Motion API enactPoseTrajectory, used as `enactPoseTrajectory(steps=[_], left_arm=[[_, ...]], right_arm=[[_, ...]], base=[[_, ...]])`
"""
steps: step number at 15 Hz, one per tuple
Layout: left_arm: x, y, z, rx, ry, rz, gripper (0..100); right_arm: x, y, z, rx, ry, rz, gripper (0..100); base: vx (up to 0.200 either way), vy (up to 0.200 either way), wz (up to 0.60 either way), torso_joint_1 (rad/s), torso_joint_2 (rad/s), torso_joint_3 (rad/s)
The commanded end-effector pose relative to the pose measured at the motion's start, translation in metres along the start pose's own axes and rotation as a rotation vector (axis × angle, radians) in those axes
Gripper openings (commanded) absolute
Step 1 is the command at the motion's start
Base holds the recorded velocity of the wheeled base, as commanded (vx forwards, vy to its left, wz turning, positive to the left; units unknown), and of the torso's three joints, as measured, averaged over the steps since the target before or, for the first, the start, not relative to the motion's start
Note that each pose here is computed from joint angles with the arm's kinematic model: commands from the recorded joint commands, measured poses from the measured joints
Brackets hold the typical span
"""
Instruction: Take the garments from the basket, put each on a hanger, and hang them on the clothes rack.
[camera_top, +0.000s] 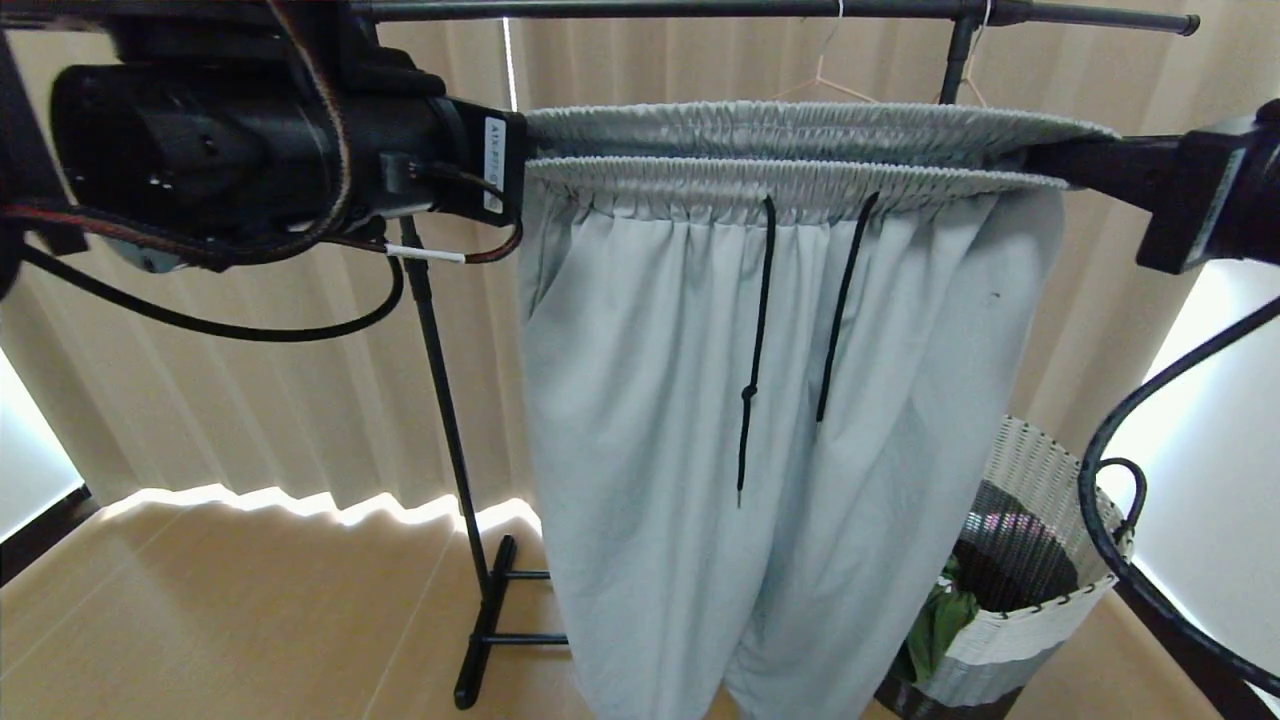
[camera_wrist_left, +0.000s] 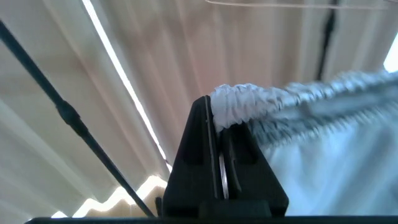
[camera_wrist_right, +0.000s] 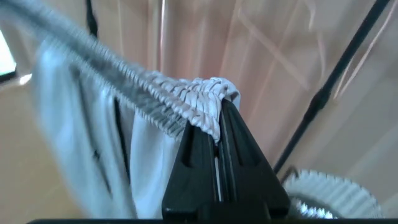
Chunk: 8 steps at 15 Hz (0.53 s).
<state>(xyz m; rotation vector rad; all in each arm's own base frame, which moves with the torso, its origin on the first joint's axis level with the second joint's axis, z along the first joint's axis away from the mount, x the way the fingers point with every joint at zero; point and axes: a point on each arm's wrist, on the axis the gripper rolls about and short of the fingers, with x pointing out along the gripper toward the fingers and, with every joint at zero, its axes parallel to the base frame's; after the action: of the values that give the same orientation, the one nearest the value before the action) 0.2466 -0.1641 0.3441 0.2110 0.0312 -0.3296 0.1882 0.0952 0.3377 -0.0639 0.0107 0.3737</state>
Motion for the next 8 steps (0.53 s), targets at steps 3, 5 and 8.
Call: enactPoseTrajectory(steps=[3, 5, 8], left_arm=[[-0.038, 0.006, -0.005, 0.003, 0.001, -0.052, 0], [-0.036, 0.005, -0.008, -0.001, -0.014, -0.049, 0], [-0.035, -0.005, -0.019, 0.010, 0.020, -0.077, 0]], right_arm=[[0.026, 0.003, -0.011, -0.003, 0.027, -0.002, 0], [0.019, 0.002, -0.009, -0.002, 0.014, -0.001, 0], [0.017, 0.002, -0.017, -0.004, 0.039, -0.001, 0]], base=[[0.000, 0.000, 0.00, 0.000, 0.00, 0.000], [0.000, 0.000, 0.00, 0.000, 0.00, 0.000], [0.000, 0.000, 0.00, 0.000, 0.00, 0.000]])
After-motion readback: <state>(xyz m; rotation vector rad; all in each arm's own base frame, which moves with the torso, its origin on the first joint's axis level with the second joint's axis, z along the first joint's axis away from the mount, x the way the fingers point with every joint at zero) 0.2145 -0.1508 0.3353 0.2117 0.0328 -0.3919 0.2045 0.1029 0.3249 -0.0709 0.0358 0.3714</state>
